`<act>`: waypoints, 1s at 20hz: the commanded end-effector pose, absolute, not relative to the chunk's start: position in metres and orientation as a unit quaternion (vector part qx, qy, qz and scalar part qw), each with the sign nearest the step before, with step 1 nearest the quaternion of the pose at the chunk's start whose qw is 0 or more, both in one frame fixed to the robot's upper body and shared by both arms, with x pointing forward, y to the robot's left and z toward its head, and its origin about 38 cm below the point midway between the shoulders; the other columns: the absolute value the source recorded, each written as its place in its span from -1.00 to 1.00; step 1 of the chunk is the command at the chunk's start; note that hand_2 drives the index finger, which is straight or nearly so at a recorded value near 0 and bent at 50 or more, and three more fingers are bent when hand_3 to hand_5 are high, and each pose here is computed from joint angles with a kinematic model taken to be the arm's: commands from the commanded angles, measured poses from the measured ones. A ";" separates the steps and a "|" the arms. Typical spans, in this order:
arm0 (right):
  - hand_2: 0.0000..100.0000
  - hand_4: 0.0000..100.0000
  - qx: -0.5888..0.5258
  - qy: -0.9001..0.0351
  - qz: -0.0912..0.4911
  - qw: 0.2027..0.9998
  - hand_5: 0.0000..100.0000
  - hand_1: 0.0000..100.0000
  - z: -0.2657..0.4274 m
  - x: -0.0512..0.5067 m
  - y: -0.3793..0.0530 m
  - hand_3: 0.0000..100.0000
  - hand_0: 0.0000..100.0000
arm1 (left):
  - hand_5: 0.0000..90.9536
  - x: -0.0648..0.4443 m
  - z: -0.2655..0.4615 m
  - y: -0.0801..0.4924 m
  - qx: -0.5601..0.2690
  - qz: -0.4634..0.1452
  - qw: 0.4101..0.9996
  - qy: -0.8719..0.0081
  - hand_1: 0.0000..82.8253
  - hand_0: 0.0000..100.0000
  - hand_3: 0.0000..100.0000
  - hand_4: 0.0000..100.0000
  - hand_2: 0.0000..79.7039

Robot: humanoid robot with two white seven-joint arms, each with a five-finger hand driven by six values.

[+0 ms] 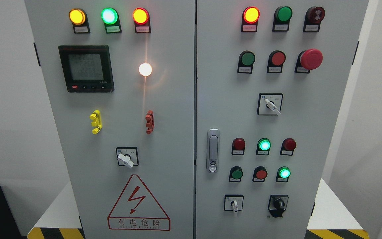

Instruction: Flip black knob to close circuit

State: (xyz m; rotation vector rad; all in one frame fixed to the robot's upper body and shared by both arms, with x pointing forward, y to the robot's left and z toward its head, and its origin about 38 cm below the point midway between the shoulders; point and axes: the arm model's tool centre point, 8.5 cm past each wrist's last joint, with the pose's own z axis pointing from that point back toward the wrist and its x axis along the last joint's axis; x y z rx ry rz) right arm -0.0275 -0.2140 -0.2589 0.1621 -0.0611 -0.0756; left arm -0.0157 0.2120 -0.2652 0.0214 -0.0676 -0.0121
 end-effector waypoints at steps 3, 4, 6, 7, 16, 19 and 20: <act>-1.00 -1.00 0.047 -0.185 0.050 0.980 -1.00 -0.75 -0.226 0.075 -0.223 -1.00 -1.00 | -1.00 -0.016 -0.265 0.212 0.011 -0.006 0.999 -0.034 0.34 -0.76 -1.00 -1.00 -1.00; -1.00 -1.00 0.040 -0.196 0.064 0.978 -1.00 -0.74 -0.221 0.085 -0.225 -0.93 -1.00 | -1.00 -0.016 -0.265 0.212 0.011 -0.006 0.999 -0.034 0.34 -0.76 -1.00 -1.00 -1.00; -0.99 -0.86 0.021 -0.221 0.092 0.971 -1.00 -0.74 -0.211 0.104 -0.230 -0.76 -1.00 | -1.00 -0.016 -0.265 0.212 0.011 -0.006 0.999 -0.034 0.34 -0.76 -1.00 -1.00 -1.00; -0.87 -0.67 0.006 -0.238 0.107 0.965 -1.00 -0.74 -0.204 0.115 -0.234 -0.58 -1.00 | -1.00 -0.016 -0.265 0.212 0.011 -0.006 0.999 -0.034 0.34 -0.76 -1.00 -1.00 -1.00; 0.13 0.01 -0.154 -0.373 0.291 0.867 -0.36 -0.73 -0.121 0.206 -0.256 0.33 -1.00 | -1.00 -0.016 -0.265 0.212 0.011 -0.006 0.999 -0.034 0.34 -0.76 -1.00 -1.00 -1.00; 0.34 0.20 -0.198 -0.417 0.322 0.826 -0.08 -0.75 -0.082 0.231 -0.254 0.50 -1.00 | -1.00 -0.016 -0.265 0.212 0.011 -0.006 0.999 -0.034 0.34 -0.76 -1.00 -1.00 -1.00; 0.38 0.24 -0.215 -0.429 0.334 0.811 -0.02 -0.75 -0.069 0.239 -0.253 0.54 -1.00 | -1.00 -0.016 -0.265 0.212 0.011 -0.006 0.999 -0.034 0.34 -0.76 -1.00 -1.00 -1.00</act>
